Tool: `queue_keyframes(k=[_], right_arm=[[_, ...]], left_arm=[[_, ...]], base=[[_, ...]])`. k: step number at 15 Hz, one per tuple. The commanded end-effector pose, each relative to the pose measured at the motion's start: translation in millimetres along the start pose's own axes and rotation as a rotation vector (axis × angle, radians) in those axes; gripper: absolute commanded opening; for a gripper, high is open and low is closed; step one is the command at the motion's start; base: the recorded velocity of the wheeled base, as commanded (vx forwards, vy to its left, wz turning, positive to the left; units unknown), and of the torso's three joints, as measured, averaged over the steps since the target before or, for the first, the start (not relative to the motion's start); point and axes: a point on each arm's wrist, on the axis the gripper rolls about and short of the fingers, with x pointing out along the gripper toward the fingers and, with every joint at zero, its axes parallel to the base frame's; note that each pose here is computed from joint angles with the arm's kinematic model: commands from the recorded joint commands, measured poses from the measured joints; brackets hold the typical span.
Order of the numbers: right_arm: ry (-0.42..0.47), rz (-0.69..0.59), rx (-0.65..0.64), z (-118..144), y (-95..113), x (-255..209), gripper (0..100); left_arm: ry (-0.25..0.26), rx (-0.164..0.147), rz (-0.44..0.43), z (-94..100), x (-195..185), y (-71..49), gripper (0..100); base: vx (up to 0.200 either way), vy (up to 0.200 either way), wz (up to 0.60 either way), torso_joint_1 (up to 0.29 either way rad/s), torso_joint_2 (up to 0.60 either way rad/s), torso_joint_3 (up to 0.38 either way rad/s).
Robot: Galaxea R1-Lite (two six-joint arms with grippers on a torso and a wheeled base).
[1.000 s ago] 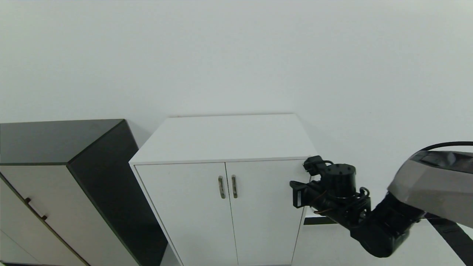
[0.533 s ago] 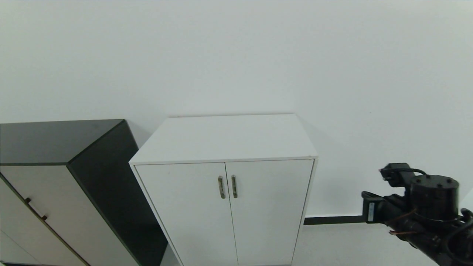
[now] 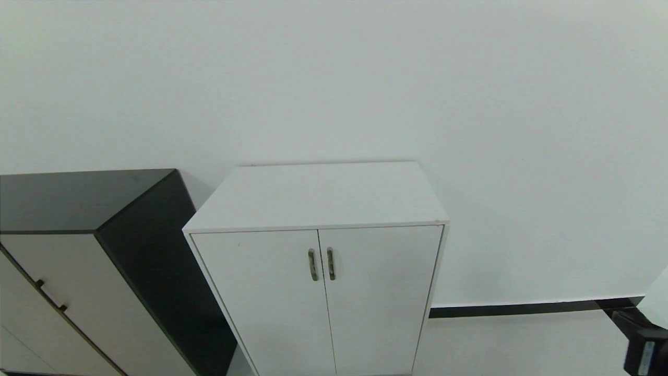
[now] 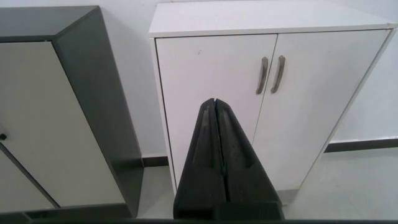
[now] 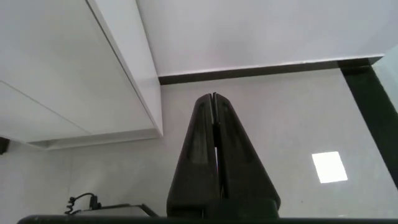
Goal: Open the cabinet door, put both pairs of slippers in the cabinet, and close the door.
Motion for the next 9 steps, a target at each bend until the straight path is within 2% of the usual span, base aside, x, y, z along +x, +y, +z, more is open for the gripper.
queue_keyframes(k=[1,3,5,7,9], right_arm=[[-0.121,0.006,0.072,-30.4,-35.4,-68.0,0],[-0.173,-0.034,0.119,-62.7,-47.6,-88.1,0],[-0.222,-0.072,0.144,-80.2,-49.2,-91.3,0],[-0.274,-0.111,0.172,-83.4,-49.6,-94.9,0],[-0.305,-0.083,0.184,-84.2,-49.5,-97.2,0]], left_arm=[[0.001,-0.001,0.0,0.0,0.1,0.0,0],[0.001,-0.001,0.0,0.0,0.1,0.0,0],[0.001,-0.002,0.0,0.0,0.1,0.0,0],[0.001,-0.002,0.0,0.0,0.1,0.0,0],[0.0,-0.002,0.0,0.0,0.0,0.0,0]], base=[[0.0,0.0,0.0,0.0,0.0,0.0],[0.0,0.0,0.0,0.0,0.0,0.0],[0.0,0.0,0.0,0.0,0.0,0.0],[0.0,0.0,0.0,0.0,0.0,0.0],[0.0,0.0,0.0,0.0,0.0,0.0]])
